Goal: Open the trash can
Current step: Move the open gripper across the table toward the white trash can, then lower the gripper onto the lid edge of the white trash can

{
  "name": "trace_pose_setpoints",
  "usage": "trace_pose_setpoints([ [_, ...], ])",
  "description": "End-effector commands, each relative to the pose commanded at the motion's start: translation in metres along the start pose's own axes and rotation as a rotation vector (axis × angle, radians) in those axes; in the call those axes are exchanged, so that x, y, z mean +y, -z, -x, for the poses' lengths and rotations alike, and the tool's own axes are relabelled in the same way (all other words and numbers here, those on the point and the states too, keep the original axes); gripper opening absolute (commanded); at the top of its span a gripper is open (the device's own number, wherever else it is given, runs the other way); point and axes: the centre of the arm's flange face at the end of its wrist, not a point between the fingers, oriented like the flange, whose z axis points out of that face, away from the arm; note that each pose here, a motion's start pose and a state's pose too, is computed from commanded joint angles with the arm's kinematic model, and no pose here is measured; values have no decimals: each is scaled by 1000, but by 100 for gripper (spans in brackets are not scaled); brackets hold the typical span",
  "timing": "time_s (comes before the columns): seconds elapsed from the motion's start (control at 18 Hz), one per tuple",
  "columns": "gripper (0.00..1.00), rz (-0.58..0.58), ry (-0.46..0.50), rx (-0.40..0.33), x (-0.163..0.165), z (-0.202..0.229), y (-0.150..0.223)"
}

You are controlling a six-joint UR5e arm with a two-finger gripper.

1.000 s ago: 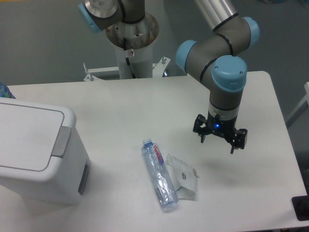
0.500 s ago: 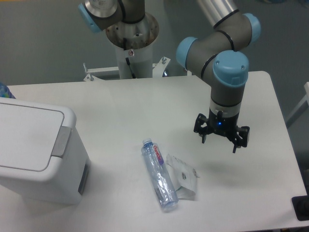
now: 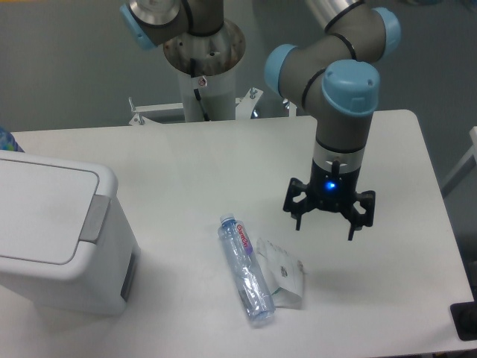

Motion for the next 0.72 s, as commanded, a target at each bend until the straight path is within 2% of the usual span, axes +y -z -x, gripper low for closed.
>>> trace_pose_setpoints([
  [0.22, 100, -30, 70, 29, -31, -43, 6],
  [0.44, 100, -116, 175, 74, -60, -74, 40],
  [0.72, 100, -168, 204, 121, -85, -116, 64],
])
